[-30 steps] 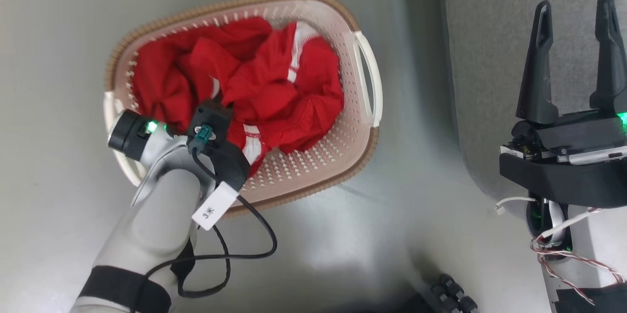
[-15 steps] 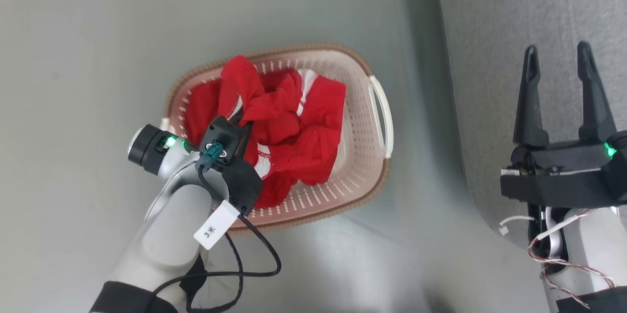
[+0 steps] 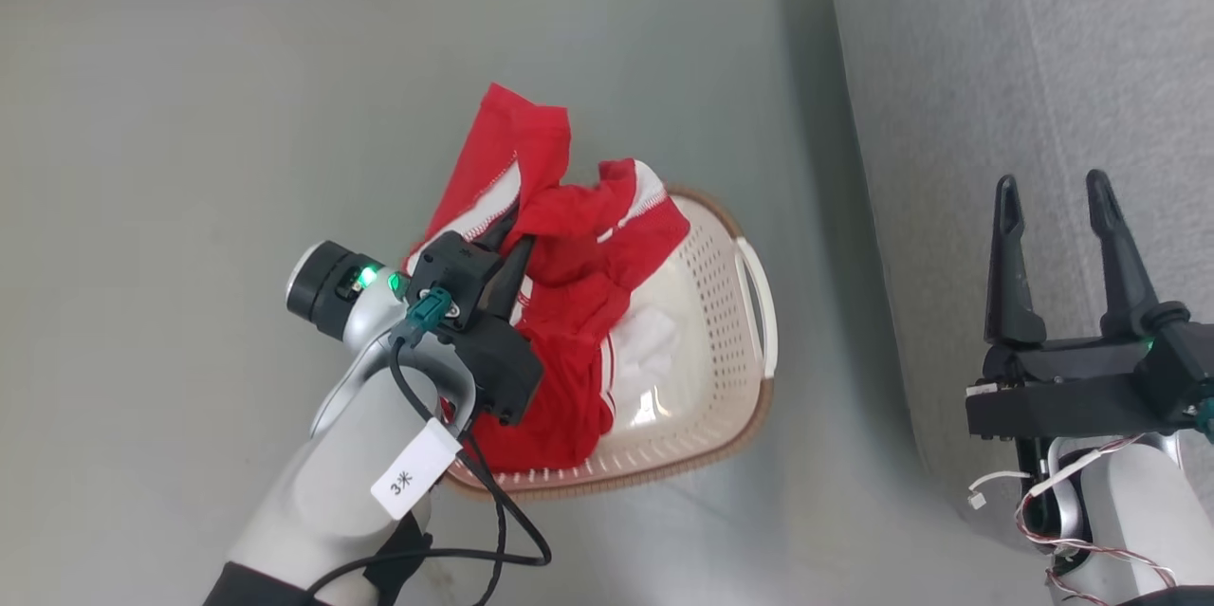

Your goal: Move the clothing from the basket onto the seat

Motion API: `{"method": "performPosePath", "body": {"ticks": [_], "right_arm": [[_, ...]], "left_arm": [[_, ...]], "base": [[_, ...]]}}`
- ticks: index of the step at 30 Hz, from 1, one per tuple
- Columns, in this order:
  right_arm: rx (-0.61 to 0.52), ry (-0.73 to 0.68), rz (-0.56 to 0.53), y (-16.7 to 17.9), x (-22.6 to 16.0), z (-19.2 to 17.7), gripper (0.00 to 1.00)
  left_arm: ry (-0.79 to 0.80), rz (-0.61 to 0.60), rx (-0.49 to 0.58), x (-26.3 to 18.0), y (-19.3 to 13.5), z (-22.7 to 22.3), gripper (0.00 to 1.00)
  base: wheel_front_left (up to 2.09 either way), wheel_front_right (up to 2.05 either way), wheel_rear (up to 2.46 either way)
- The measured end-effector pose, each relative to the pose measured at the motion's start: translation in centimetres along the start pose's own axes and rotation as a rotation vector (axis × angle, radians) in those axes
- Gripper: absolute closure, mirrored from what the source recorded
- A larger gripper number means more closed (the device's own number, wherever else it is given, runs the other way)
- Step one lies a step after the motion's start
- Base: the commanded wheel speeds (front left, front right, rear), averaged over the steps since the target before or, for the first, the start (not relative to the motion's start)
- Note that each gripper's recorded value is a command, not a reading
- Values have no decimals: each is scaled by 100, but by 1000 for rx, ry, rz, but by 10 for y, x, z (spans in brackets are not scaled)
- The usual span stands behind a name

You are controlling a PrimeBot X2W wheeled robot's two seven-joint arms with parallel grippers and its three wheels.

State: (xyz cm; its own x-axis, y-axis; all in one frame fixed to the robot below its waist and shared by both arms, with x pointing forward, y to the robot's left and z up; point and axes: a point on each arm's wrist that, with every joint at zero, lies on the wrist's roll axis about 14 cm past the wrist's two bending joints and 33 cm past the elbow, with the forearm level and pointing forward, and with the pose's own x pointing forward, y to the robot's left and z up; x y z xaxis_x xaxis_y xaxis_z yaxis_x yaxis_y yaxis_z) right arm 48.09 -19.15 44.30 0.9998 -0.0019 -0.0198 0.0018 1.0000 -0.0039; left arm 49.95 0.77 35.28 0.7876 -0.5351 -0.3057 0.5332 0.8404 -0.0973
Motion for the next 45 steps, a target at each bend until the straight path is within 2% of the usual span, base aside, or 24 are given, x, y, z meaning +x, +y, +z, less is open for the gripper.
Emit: {"method": "performPosePath", "body": {"ticks": [6,21,35,45], "right_arm": [[16,-52,31,9,-5,27,0],[52,-124,112,40,-30,68,0],[56,-124,172,57,-79,76,0],[39,-116,307,94,-108,76,0]], "left_arm": [[-103,2,46,-15,-4,48,100],[-291,16,109,-56,-17,132,100],[-381,54,115,-106,-26,167,100],[-434,69,125,-141,-39,180,100]], "base": [[0,0,0],[0,0,0],[0,0,0],[0,0,0]]}}
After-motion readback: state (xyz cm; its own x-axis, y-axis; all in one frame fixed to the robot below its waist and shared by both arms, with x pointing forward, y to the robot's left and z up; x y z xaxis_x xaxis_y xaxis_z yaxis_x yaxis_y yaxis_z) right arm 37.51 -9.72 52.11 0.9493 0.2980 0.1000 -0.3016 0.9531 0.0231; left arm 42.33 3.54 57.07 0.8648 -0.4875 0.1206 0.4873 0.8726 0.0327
